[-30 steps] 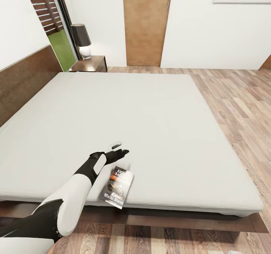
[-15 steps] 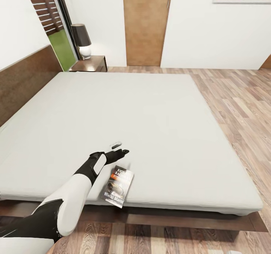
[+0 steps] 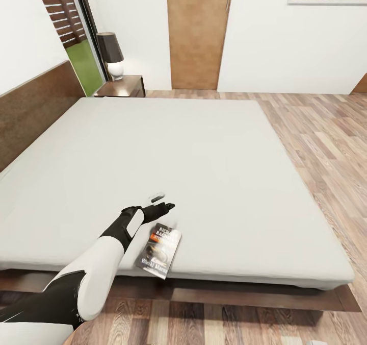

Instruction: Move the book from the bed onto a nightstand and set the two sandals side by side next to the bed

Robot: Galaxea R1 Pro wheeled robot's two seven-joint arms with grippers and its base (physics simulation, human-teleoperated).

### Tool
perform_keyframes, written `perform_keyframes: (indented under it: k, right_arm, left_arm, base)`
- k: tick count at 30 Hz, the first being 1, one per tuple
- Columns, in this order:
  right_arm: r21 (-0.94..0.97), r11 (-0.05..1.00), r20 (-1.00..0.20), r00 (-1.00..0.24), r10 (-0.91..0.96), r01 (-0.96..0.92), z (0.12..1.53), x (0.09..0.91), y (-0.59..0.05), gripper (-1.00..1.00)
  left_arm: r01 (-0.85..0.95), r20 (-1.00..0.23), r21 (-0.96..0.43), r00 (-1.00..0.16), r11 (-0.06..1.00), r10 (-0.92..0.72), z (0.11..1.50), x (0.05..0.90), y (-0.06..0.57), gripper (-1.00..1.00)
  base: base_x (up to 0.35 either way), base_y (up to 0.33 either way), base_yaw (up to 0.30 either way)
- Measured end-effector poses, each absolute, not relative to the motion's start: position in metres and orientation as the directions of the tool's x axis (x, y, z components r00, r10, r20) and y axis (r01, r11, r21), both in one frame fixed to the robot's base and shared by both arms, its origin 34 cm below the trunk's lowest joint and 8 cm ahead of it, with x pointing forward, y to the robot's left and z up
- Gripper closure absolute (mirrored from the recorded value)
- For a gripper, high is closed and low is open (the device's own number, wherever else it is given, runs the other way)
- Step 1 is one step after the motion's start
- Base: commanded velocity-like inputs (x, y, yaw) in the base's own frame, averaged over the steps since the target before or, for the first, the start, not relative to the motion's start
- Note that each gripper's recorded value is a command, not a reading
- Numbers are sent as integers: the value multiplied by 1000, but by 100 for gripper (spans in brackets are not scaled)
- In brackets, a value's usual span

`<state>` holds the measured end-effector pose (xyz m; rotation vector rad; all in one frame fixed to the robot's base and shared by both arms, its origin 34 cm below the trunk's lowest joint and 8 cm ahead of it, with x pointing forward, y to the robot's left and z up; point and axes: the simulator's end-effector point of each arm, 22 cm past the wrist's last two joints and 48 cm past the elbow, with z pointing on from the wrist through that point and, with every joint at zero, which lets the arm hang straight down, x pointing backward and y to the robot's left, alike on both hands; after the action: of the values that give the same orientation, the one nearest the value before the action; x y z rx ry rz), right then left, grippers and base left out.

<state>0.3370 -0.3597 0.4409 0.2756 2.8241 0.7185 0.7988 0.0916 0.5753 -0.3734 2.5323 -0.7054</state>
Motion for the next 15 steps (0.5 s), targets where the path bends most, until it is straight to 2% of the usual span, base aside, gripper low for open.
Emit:
perform_keyframes:
  k: [7, 15]
  right_arm:
    - [488, 863, -160, -960, 232, 127, 441, 337, -360, -100]
    - [488, 863, -159, -960, 232, 127, 441, 337, -360, -100]
  left_arm:
    - [-128, -377, -543, -846, 830, -377, 576, 799, 92, -100]
    - [-128, -377, -543, -846, 830, -377, 575, 799, 92, -100]
  base:
    - [-35, 0, 0]
    - [-110, 0, 0]
